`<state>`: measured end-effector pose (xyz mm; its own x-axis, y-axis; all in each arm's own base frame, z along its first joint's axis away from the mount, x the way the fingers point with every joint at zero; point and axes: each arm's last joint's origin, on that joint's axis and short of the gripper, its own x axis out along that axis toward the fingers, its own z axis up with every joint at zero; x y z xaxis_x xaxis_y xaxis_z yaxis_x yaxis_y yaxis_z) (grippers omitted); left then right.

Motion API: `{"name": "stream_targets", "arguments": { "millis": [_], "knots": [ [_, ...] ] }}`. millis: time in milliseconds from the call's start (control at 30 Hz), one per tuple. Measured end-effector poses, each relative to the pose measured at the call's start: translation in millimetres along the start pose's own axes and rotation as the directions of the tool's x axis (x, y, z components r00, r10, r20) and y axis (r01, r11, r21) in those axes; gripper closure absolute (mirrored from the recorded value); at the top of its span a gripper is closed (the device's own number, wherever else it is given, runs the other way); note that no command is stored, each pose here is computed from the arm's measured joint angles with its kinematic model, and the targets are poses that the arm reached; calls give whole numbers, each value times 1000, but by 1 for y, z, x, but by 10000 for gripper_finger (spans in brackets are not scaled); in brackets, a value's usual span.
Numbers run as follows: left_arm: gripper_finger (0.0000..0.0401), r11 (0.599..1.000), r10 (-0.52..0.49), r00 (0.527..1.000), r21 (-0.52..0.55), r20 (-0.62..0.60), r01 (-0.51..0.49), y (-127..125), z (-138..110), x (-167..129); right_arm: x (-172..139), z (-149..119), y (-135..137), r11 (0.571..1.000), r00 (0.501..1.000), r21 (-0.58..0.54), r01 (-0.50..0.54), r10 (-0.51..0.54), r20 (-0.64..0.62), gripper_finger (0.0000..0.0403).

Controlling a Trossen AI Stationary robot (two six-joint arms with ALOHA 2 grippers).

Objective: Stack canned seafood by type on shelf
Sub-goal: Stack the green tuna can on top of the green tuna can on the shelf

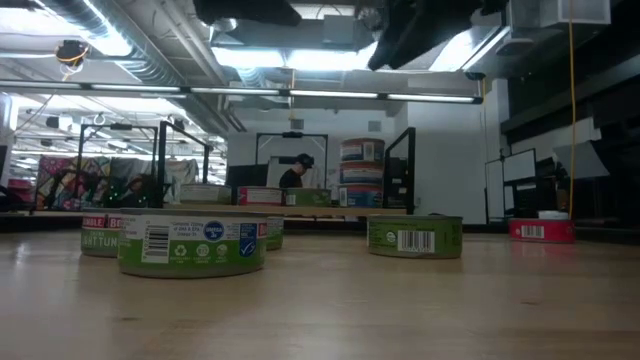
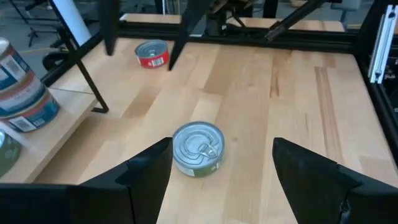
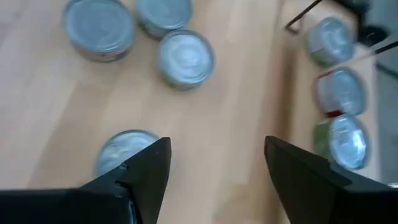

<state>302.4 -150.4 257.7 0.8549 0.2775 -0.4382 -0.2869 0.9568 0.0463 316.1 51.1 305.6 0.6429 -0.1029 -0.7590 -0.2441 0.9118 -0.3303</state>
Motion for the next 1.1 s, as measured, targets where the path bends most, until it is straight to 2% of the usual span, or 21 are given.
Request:
{"name": "stream_targets", "arguments": {
  "millis": [167,333,600,767,900,1100],
  "knots": [
    [129,998,17,999,67,-28,-15,-1,-7,10,-2,-9,10,996,991,7,-94,94,-90,143],
    [129,991,39,998,133,-43,-33,3,-12,32,-6,-20,19,989,967,-25,-144,135,-217,143],
    [128,992,-77,997,102,-24,79,15,-11,73,-12,-30,32,977,923,-36,-211,187,-337,143],
    [129,982,-155,987,101,-33,158,23,-11,89,-4,-43,42,960,890,-30,-278,245,-383,143],
    [129,961,-178,983,206,-52,185,25,-19,104,10,-59,50,959,877,-33,-283,245,-414,143],
    [129,894,-197,973,386,-118,228,23,-42,125,31,-77,59,958,889,-62,-280,234,-394,143]
  ]
}}
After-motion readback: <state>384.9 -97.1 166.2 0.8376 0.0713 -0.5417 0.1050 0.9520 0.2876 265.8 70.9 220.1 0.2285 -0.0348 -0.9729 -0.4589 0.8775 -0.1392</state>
